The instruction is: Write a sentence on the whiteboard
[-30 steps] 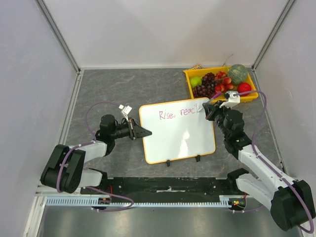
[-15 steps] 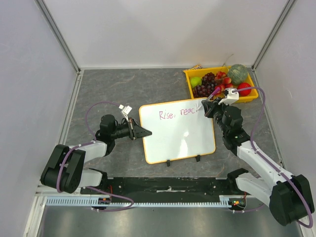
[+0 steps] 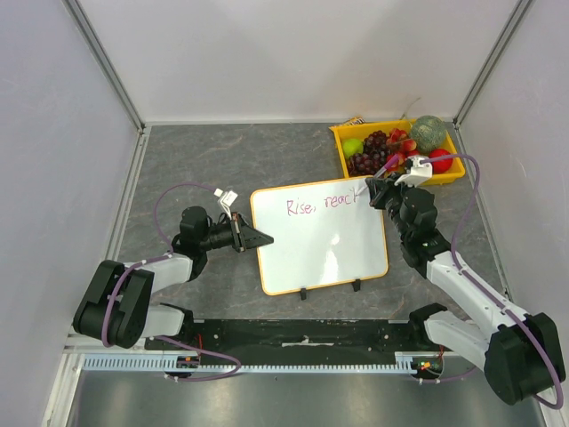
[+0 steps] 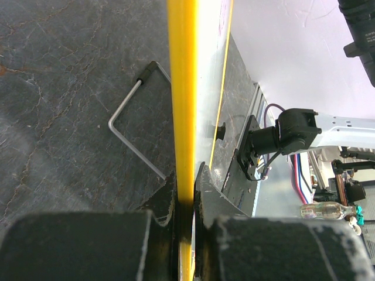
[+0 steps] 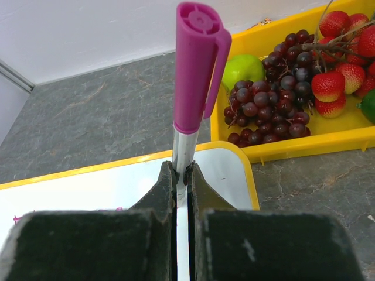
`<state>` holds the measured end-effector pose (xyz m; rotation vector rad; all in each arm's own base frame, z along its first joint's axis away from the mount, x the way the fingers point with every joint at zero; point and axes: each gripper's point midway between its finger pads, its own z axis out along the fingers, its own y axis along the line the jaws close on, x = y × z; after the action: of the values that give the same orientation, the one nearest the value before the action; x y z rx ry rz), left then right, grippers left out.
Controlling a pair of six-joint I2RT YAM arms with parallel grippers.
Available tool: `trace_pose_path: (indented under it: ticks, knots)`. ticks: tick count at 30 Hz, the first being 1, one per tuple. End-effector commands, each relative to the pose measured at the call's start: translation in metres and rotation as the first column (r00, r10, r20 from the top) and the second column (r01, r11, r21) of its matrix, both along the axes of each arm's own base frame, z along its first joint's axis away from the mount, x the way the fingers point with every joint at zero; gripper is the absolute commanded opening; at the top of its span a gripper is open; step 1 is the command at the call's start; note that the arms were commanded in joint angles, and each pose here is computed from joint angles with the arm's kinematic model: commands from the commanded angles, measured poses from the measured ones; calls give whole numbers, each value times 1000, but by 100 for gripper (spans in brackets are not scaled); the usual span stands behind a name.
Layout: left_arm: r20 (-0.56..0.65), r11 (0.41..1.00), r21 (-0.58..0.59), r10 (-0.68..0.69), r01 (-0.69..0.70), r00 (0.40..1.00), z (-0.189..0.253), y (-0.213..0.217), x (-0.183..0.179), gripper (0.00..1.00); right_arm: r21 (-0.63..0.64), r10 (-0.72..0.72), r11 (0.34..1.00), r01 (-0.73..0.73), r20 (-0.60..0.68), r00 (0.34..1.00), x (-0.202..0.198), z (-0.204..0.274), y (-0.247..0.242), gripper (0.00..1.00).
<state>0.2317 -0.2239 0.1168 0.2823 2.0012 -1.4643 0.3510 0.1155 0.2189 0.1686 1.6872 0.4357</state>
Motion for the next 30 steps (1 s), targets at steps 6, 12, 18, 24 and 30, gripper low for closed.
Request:
trace_pose_path:
  ticks: [6,12,18,24,30]
  knots:
    - [31,976,178,120,-124,992,-45,19,17,2,-14,-89,996,89,-2,996,4,2,-19,0]
    - [30,976,179,120,-123,992,-45,20,17,2,-30,-71,997,71,-24,997,0,-6,-18,0]
    - [29,976,178,120,-124,992,-45,20,17,2,-33,-51,998,49,-48,998,-6,-18,-16,0]
    - [31,976,178,120,-124,992,-45,19,17,2,-39,-32,999,30,-65,997,-11,-25,-15,0]
    - [30,976,178,123,-127,992,-45,20,17,2,-42,-14,999,11,-72,997,-15,-29,-13,0]
